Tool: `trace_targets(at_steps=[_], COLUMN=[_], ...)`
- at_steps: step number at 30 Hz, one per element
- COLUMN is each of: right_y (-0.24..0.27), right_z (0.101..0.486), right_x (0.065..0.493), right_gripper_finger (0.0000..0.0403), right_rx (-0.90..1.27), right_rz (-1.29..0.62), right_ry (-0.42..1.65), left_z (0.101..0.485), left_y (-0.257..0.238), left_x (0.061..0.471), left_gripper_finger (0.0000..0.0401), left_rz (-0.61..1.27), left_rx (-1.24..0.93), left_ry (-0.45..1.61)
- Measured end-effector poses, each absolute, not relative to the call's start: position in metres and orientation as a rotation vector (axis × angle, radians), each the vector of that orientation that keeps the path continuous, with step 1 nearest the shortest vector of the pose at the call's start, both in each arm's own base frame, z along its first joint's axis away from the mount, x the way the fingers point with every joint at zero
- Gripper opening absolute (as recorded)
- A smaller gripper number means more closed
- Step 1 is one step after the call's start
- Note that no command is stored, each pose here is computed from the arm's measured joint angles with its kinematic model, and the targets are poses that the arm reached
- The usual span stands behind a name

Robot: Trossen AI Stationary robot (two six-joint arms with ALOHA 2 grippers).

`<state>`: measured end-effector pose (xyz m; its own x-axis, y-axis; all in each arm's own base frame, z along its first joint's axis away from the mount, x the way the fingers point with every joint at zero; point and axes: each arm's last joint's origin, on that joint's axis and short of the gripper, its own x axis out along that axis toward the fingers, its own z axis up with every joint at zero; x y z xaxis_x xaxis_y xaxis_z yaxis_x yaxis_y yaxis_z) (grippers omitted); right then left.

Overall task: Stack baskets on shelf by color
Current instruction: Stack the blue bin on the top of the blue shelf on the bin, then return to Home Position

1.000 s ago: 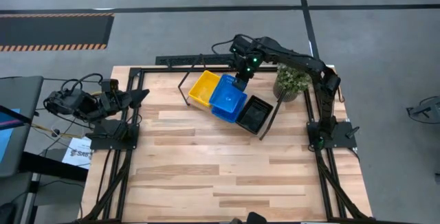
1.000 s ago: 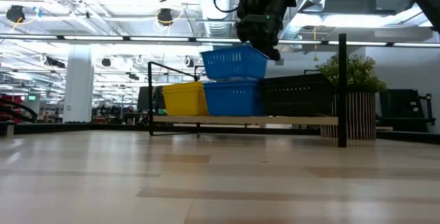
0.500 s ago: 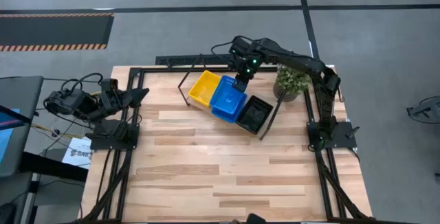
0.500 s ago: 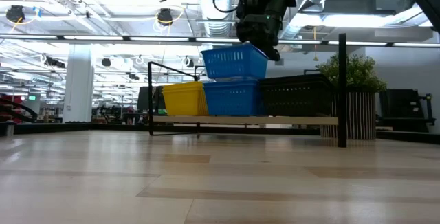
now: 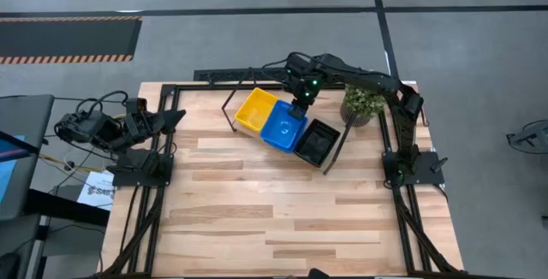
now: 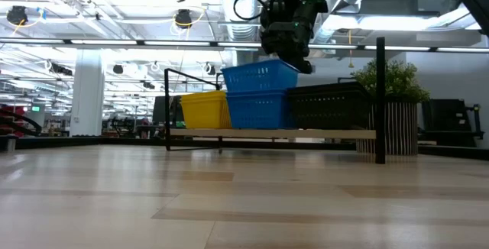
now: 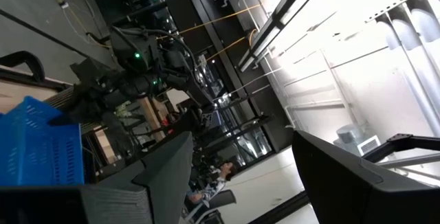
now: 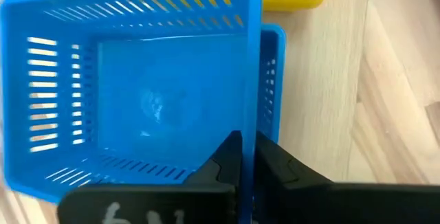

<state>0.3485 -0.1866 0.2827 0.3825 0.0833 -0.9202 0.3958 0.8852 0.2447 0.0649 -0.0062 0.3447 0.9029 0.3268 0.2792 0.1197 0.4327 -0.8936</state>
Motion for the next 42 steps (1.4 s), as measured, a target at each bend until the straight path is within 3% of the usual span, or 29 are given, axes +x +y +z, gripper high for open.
trace_targets(at_steps=[9,23,29,34,37,42], right_y=[-0.187,-0.186,-0.180,-0.169,-0.158,-0.139], right_z=[0.281,0.287,0.322,0.319,0.320,0.371], right_x=[0.348,0.344,0.340,0.349,0.357,0.343], right_gripper_finger=[0.0075,0.0171,0.0177,0.0165,0.0160,0.0162], right_rx=[0.489,0.490,0.427,0.436,0.460,0.470], right_rz=[-0.217,-0.221,-0.233,-0.211,-0.100,-0.001], right_ry=[1.188,1.179,0.990,1.001,0.956,0.730], left_z=[0.345,0.344,0.344,0.344,0.340,0.344], left_y=[-0.006,-0.006,-0.006,-0.006,-0.005,-0.001], left_x=[0.065,0.065,0.065,0.065,0.066,0.061], left_gripper_finger=[0.0238,0.0238,0.0238,0.0238,0.0238,0.0238], left_rz=[0.134,0.137,0.140,0.151,0.212,0.303], left_rx=[-1.126,-1.118,-1.115,-1.113,-1.095,-1.033], left_ry=[-0.449,-0.446,-0.441,-0.444,-0.432,-0.352])
